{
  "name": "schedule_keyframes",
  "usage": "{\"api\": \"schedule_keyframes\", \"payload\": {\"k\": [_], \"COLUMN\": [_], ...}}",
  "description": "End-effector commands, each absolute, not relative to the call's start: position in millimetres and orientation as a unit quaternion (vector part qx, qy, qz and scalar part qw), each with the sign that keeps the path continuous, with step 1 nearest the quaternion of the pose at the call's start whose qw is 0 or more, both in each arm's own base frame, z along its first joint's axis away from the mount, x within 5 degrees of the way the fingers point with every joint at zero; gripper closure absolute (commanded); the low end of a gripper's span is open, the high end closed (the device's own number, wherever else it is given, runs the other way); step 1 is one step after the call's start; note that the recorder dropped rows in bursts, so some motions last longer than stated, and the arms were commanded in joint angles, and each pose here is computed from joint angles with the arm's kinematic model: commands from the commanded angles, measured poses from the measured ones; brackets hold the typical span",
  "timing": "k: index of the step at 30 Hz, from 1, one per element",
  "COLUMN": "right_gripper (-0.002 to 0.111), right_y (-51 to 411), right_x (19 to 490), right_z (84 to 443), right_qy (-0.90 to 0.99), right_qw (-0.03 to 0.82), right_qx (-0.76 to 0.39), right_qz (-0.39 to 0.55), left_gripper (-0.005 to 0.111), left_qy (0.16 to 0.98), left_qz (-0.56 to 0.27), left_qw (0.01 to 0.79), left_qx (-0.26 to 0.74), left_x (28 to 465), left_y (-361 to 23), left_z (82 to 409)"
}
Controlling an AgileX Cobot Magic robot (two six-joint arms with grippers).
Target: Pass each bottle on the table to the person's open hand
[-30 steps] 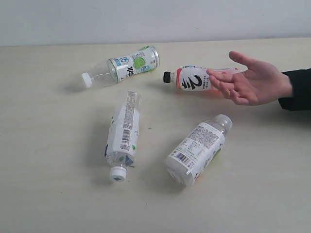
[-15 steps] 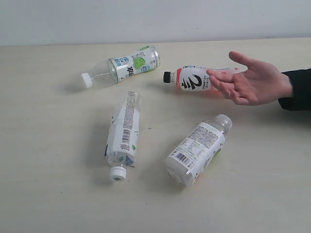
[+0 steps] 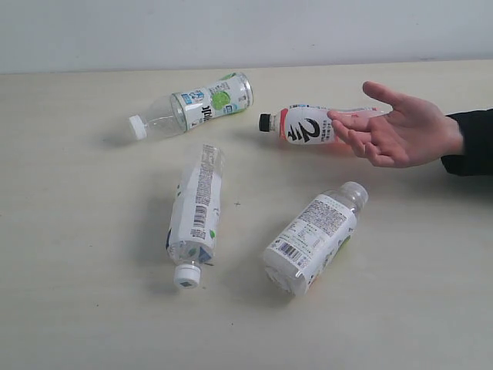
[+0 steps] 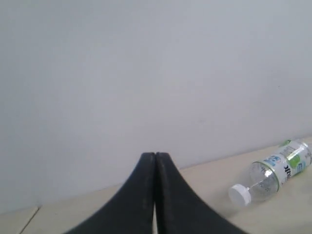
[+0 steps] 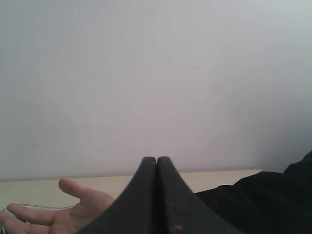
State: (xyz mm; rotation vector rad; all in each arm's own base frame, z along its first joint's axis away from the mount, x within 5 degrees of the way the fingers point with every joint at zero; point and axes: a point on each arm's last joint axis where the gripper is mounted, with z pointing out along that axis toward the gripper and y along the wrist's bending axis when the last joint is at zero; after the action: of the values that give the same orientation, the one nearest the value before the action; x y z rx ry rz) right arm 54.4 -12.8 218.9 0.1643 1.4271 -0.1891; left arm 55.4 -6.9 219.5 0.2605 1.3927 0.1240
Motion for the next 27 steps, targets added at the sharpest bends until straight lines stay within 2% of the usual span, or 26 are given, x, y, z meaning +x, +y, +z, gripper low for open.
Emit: {"api": "schedule_keyframes", "payload": {"k": [1, 4, 10, 13, 16, 18, 21, 23, 27], "right_gripper": [0.108, 0.108, 0.108, 0.108, 0.108, 0.108, 0.108, 0.108, 0.108], "right_y": [-13.1, -13.1, -13.1, -13.1, -13.1, -13.1, -13.1, -13.1, -13.1], "right_x": [54.1, 54.1, 54.1, 54.1, 54.1, 54.1, 54.1, 54.1, 54.1], "right_z": [217.8, 217.8, 217.8, 217.8, 217.8, 217.8, 217.8, 217.8, 217.8], "right_qy": [0.652, 0.652, 0.652, 0.652, 0.652, 0.652, 0.652, 0.652, 0.652], "right_qw": [0.749, 0.749, 0.749, 0.749, 0.749, 0.749, 0.749, 0.749, 0.749], "right_qx": [0.076, 0.076, 0.076, 0.076, 0.076, 0.076, 0.076, 0.076, 0.076], "right_qz": [-0.09, -0.09, -0.09, -0.09, -0.09, -0.09, -0.09, -0.09, -0.09], "left_gripper": [0.107, 0.107, 0.107, 0.107, 0.107, 0.107, 0.107, 0.107, 0.107], "left_qy": [0.63, 0.621, 0.603, 0.566, 0.486, 0.463, 0.497, 0.535, 0.62], "left_qz": [-0.061, -0.155, -0.182, -0.24, -0.27, -0.313, -0.308, -0.291, -0.25], "left_qw": [0.774, 0.767, 0.775, 0.786, 0.831, 0.829, 0.812, 0.793, 0.738], "left_qx": [0.03, -0.042, -0.051, -0.068, -0.013, -0.005, 0.009, 0.027, 0.092], "left_x": [54.0, 53.5, 52.4, 49.6, 40.2, 41.4, 60.9, 95.4, 156.6], "left_y": [-8.1, -8.6, -9.6, -11.9, -18.8, -23.0, -28.0, -34.0, -47.6], "left_z": [223.9, 225.7, 229.6, 237.1, 253.4, 263.7, 290.7, 321.1, 337.6]}}
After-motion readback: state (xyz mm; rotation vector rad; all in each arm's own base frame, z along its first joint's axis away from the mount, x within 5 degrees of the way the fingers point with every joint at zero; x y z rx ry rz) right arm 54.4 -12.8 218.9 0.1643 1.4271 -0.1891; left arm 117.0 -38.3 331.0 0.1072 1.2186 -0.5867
